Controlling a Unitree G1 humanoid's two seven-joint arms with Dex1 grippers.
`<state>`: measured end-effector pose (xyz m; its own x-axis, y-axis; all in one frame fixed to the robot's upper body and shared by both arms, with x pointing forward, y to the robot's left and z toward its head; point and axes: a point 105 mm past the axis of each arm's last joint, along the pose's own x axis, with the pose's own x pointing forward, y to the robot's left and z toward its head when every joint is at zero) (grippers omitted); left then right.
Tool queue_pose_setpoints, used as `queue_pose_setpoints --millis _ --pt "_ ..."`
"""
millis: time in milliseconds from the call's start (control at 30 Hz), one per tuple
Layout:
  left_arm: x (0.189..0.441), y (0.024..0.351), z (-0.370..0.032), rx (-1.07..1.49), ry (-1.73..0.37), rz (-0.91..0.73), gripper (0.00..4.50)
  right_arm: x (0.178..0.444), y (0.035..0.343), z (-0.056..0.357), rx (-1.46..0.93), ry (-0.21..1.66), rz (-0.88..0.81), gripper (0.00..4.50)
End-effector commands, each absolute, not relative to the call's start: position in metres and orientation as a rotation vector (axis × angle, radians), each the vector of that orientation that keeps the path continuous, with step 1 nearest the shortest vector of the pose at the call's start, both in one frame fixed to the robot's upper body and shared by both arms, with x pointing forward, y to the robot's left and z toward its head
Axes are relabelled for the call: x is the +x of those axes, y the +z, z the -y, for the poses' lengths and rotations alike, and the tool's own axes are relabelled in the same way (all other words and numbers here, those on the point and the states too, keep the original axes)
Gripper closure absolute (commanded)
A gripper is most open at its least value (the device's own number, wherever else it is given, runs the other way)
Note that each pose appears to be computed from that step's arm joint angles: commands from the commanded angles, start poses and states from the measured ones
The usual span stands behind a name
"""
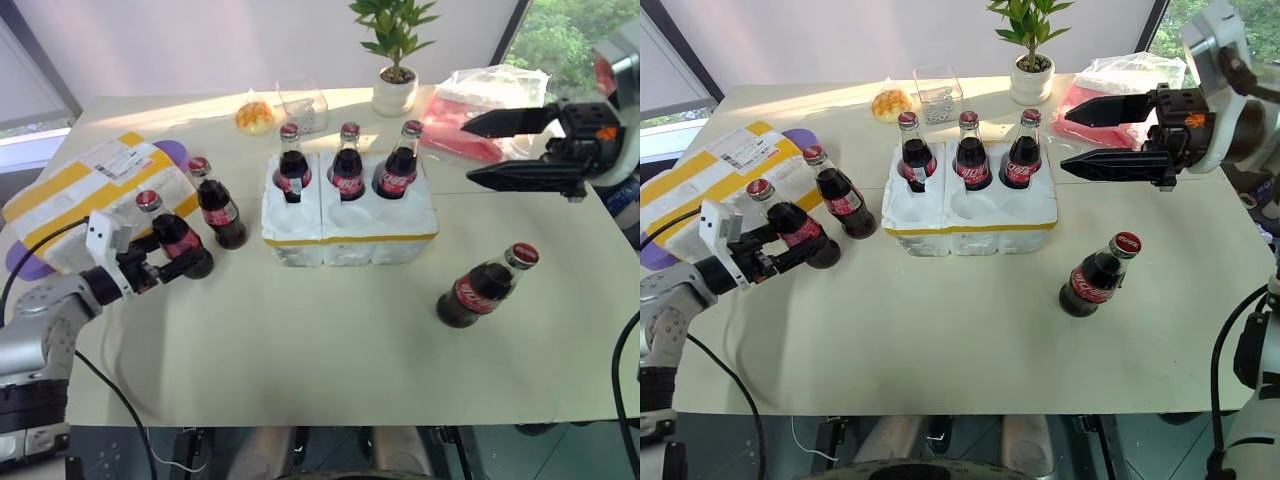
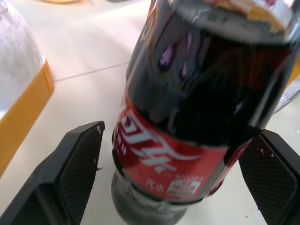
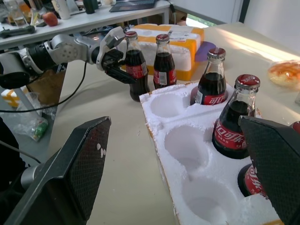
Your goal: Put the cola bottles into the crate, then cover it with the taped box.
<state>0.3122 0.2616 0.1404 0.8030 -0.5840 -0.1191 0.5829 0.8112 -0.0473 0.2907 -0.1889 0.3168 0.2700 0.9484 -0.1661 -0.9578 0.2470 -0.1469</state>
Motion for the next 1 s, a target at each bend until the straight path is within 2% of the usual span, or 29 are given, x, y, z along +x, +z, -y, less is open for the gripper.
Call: queue_pose_setpoints --millis 33,200,500,867,1000 --pt "0.311 0.155 -0.259 0.015 -0.640 -0.079 1.63 0.283 0.328 0.188 -0.249 1.306 0.017 0.00" --pt "0.299 0.171 -0.261 0.041 -0.687 -0.081 1.64 0.284 0.322 0.191 -0.241 1.286 0.007 0.00" --pt "0.266 0.229 -0.223 0.064 -1.009 -0.075 1.64 0.289 0.308 0.197 -0.226 1.249 -0.009 0.00" --pt "0.272 0.272 -0.137 0.115 -1.397 0.001 1.64 0.290 0.302 0.197 -0.203 1.228 -0.002 0.00" --pt "0.296 0.270 -0.111 0.159 -1.380 0.030 1.64 0.288 0.301 0.197 -0.190 1.218 0.005 0.00"
